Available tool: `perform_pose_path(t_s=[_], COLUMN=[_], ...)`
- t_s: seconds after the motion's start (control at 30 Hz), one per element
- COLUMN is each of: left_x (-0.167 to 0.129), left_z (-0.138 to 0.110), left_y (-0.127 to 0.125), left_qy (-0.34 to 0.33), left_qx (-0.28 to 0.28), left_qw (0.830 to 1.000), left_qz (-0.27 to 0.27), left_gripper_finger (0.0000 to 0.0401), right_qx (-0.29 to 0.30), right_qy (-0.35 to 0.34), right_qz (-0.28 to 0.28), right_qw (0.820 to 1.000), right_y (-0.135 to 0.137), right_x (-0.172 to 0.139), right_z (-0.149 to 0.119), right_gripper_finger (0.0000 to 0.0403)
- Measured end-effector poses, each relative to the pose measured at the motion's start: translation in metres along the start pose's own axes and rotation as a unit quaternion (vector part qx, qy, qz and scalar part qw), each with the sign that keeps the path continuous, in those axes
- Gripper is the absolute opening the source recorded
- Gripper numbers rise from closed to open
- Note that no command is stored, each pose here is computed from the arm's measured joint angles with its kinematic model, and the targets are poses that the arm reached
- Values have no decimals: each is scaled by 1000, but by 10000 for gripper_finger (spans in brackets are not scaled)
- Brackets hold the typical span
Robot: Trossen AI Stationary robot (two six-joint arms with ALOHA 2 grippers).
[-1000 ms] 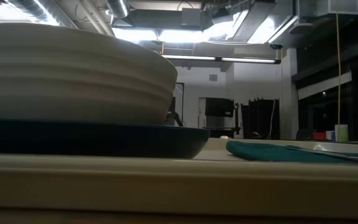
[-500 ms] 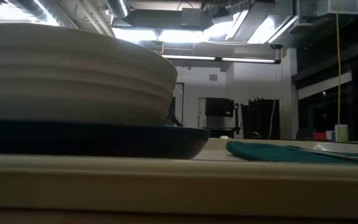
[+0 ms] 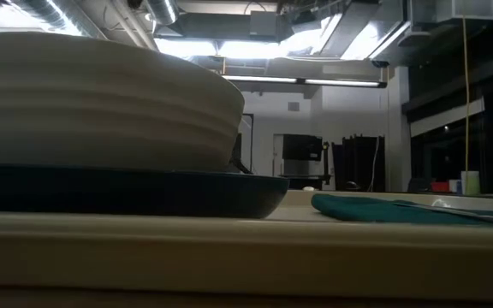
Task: Set up tray
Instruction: Put the orange spoon on top of the green table napkin to the left of the orange table knife
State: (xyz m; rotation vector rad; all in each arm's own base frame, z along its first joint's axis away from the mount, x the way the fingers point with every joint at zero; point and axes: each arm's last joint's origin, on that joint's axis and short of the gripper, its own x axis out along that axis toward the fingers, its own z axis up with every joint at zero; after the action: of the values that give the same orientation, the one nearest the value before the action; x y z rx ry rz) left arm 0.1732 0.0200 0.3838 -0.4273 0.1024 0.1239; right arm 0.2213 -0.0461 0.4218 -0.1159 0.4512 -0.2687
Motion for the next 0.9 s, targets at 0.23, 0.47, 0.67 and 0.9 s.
perform_pose_path(t_s=[0.23, 0.47, 0.67, 0.9], left_x=[8, 0, -21, -50], left_z=[-16, -10, -3, 5], left_y=[1, 1, 3, 7], left_qy=[-28, -53, -66, -110], left_qx=[34, 93, 130, 137], left_qw=[999, 994, 987, 983], left_qz=[-29, -33, -66, -45], left_gripper_finger=[45, 45, 45, 45], right_qx=[15, 87, 73, 157], right_qy=[21, 39, 7, -98], right_qz=[-55, -61, -64, -28], right_qw=[998, 994, 995, 982], right_y=[-18, -27, -27, -32], right_x=[29, 64, 91, 131], right_z=[-3, -9, -5, 5], right_gripper_finger=[166, 166, 166, 166])
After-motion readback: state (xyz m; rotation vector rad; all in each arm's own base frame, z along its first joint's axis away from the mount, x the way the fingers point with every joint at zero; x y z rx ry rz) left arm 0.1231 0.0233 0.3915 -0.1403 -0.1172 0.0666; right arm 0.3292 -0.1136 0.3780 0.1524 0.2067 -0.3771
